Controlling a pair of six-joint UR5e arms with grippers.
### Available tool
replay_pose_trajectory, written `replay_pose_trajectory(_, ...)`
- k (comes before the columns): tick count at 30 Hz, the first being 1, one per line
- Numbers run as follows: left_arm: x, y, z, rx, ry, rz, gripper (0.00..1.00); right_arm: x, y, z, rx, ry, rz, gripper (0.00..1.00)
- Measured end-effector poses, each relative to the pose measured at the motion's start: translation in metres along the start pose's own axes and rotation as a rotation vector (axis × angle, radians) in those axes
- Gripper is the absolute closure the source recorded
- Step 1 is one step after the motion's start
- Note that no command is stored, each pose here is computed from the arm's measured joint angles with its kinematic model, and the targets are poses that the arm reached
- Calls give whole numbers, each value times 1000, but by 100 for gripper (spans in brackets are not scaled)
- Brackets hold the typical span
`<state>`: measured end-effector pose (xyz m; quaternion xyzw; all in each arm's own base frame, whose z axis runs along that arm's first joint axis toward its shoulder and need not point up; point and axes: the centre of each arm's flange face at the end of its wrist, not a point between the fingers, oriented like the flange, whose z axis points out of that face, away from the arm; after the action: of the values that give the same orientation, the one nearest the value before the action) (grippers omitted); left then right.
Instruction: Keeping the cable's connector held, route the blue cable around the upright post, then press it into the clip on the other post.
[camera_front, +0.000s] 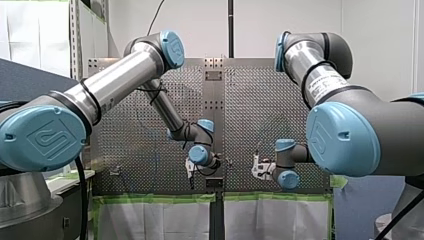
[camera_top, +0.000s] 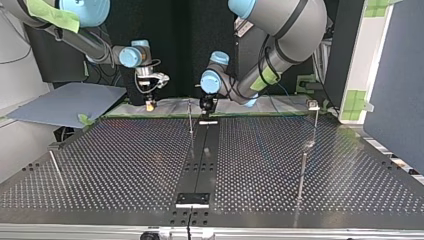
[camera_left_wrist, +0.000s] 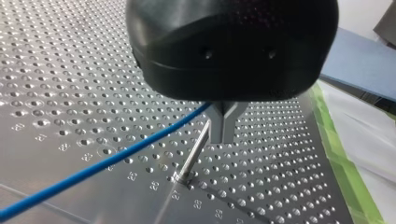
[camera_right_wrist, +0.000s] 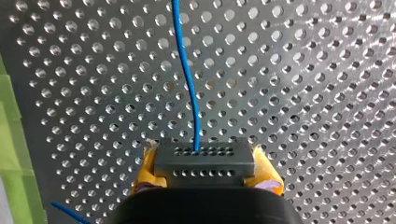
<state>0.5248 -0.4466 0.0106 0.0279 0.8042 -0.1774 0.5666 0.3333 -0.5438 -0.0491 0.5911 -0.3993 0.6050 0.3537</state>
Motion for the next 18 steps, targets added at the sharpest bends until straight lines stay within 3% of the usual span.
replay_pose_trajectory(11,3,1,2,39,19,-54,100,2,0,4,12,-4,-7,100)
replay_pose_trajectory(18,32,11,12,15,58,-21,100,2,-1,5,25,-2,-11,100)
